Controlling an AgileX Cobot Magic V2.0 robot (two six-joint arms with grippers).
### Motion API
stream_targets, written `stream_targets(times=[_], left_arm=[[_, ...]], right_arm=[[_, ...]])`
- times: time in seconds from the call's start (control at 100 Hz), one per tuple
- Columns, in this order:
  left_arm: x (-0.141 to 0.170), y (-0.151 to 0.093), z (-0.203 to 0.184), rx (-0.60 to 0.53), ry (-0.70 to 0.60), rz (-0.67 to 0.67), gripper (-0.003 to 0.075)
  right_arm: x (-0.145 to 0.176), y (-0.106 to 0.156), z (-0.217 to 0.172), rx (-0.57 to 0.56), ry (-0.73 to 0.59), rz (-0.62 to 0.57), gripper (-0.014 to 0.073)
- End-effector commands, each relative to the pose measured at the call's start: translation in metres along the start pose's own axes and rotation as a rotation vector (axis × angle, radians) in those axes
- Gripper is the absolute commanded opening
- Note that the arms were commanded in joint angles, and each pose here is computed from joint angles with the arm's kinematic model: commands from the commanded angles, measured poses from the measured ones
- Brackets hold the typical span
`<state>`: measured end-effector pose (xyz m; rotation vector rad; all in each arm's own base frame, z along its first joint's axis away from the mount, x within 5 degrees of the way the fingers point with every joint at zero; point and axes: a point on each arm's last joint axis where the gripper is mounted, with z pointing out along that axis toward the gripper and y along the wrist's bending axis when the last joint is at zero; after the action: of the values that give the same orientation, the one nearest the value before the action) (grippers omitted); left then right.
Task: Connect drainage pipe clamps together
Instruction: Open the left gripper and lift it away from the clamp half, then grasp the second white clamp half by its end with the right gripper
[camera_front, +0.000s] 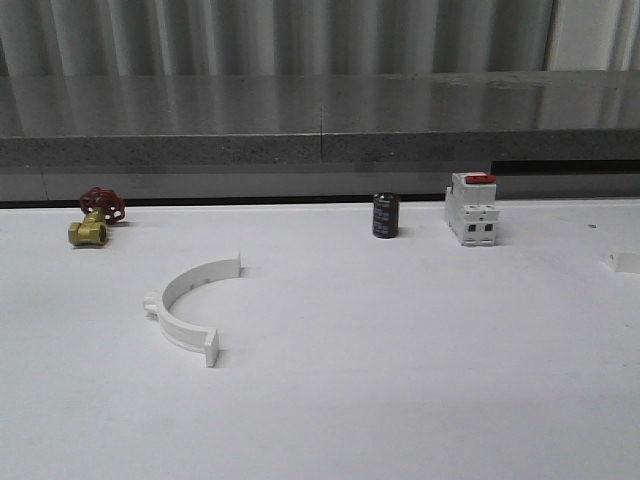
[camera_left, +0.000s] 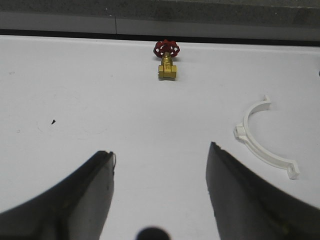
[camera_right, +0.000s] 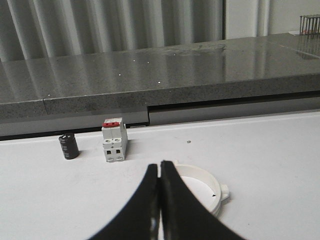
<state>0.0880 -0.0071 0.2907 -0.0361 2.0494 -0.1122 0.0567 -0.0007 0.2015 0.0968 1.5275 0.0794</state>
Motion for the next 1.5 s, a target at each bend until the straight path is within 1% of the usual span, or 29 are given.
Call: stream_targets(times=[0.0, 0.08, 0.18, 0.22, 0.34, 0.55, 0.65, 0.77, 0.81, 0.88, 1.0, 1.14, 1.21, 1.25, 1.27, 1.29, 1.3, 1.31, 1.34, 1.35, 1.37, 1.42, 1.49], left_arm=[[-0.006, -0.001, -0.008, 0.024, -0.100, -0.005, 0.0325], [-0.001, 0.000, -0.011, 0.026, -0.112, -0.006, 0.0207], [0.002, 0.000, -0.010, 0.025, -0.108, -0.006, 0.0029], [0.002, 0.000, -0.009, 0.025, -0.105, -0.006, -0.0023], [0.002, 0.000, -0.009, 0.024, -0.106, -0.004, -0.0020], [0.002, 0.000, -0.009, 0.032, -0.103, -0.016, -0.0020], [0.002, 0.000, -0.009, 0.032, -0.103, -0.016, -0.0020], [0.002, 0.000, -0.009, 0.032, -0.103, -0.016, -0.0020], [0.002, 0.000, -0.009, 0.032, -0.103, -0.016, -0.0021], [0.002, 0.000, -0.009, 0.032, -0.103, -0.016, -0.0020], [0.002, 0.000, -0.009, 0.032, -0.103, -0.016, -0.0020], [0.002, 0.000, -0.009, 0.032, -0.103, -0.016, -0.0020], [0.002, 0.000, -0.009, 0.032, -0.103, -0.016, -0.0020], [0.002, 0.000, -0.009, 0.032, -0.103, -0.016, -0.0020], [0.002, 0.000, -0.009, 0.032, -0.103, -0.016, -0.0020], [0.002, 0.000, -0.009, 0.032, -0.103, -0.016, -0.0020], [0.002, 0.000, -0.009, 0.032, -0.103, -0.016, -0.0020], [0.002, 0.000, -0.009, 0.032, -0.103, -0.016, -0.0020], [0.002, 0.000, -0.009, 0.032, -0.103, -0.016, -0.0020], [0.002, 0.000, -0.009, 0.032, -0.103, -0.016, -0.0020], [0.002, 0.000, -0.009, 0.032, -0.103, -0.016, -0.0020], [0.002, 0.000, -0.009, 0.032, -0.103, -0.016, -0.0020], [0.002, 0.000, -0.009, 0.032, -0.103, -0.016, -0.0020]], right_arm=[[-0.015, 0.001, -0.003, -0.005, -0.124, -0.005, -0.0067], [-0.016, 0.001, -0.003, -0.005, -0.126, -0.005, -0.0067], [-0.021, 0.002, -0.003, -0.006, -0.131, -0.005, -0.0067], [-0.025, 0.002, -0.004, -0.007, -0.134, -0.005, -0.0067], [-0.040, 0.004, -0.002, -0.006, -0.092, -0.005, -0.0067], [-0.077, 0.009, 0.021, 0.009, 0.103, -0.005, -0.0067], [-0.096, 0.011, 0.043, 0.019, 0.233, -0.004, -0.0067], [-0.108, 0.013, 0.074, 0.032, 0.406, -0.003, -0.0067], [-0.107, 0.013, 0.085, 0.037, 0.465, -0.002, -0.0067], [-0.108, 0.014, 0.102, 0.041, 0.532, 0.013, -0.0067], [-0.101, 0.013, 0.126, 0.049, 0.597, 0.018, -0.0067], [-0.085, 0.011, 0.140, 0.058, 0.683, 0.028, -0.0060], [-0.080, 0.011, 0.143, 0.060, 0.717, 0.042, -0.0015], [-0.078, 0.011, 0.144, 0.060, 0.729, 0.042, 0.0042], [-0.078, 0.011, 0.144, 0.060, 0.731, 0.042, 0.0078], [-0.078, 0.011, 0.144, 0.060, 0.733, 0.042, 0.0134], [-0.078, 0.011, 0.144, 0.060, 0.734, 0.042, 0.0134], [-0.078, 0.011, 0.144, 0.060, 0.734, 0.042, 0.0181], [-0.078, 0.011, 0.144, 0.060, 0.734, 0.042, 0.0230], [-0.078, 0.011, 0.144, 0.060, 0.734, 0.042, 0.0263], [-0.078, 0.011, 0.144, 0.060, 0.733, 0.042, 0.0298], [-0.078, 0.011, 0.144, 0.060, 0.733, 0.044, 0.0424], [-0.078, 0.011, 0.144, 0.060, 0.732, 0.044, 0.0536]])
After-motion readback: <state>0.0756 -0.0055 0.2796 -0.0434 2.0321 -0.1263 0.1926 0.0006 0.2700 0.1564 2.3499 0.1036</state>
